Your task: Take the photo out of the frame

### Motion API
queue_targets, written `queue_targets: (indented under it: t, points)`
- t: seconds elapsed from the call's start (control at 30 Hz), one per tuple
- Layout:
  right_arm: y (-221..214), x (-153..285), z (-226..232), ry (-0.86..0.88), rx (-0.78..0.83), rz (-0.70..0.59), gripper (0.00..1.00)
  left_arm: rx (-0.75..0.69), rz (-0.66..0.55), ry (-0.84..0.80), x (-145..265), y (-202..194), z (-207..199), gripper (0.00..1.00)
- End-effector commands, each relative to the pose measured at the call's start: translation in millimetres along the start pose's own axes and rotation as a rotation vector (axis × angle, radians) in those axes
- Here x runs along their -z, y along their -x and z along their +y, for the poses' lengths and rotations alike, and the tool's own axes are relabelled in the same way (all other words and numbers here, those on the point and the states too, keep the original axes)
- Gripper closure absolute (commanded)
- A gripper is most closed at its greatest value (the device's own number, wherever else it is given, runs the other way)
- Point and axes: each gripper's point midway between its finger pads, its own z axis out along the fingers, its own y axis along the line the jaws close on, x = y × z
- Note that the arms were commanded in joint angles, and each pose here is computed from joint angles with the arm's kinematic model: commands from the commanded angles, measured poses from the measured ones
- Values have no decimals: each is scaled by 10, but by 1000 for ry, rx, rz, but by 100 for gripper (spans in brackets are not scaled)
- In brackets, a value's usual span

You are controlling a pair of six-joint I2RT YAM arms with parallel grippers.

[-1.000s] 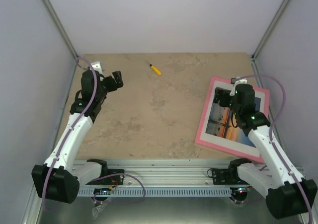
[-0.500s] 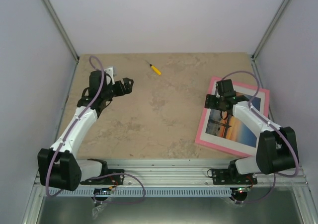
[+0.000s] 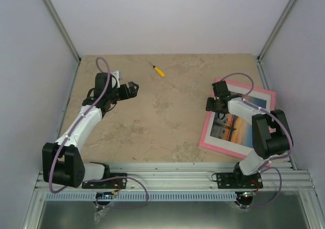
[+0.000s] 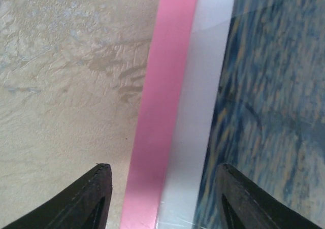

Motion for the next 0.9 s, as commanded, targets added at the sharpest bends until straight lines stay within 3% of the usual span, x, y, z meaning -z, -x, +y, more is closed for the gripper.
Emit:
queue_targets:
  t: [0.0, 0.4, 0.87]
  points:
    - [158, -61, 121, 6, -1, -38, 45, 3, 8, -20, -22, 17, -50, 0]
    - [161, -199, 211, -73, 61, -21, 60, 7, 16, -26, -32, 8, -59, 0]
    - [49, -206, 68, -144, 42, 2, 57, 8, 18, -39, -13, 7, -91, 0]
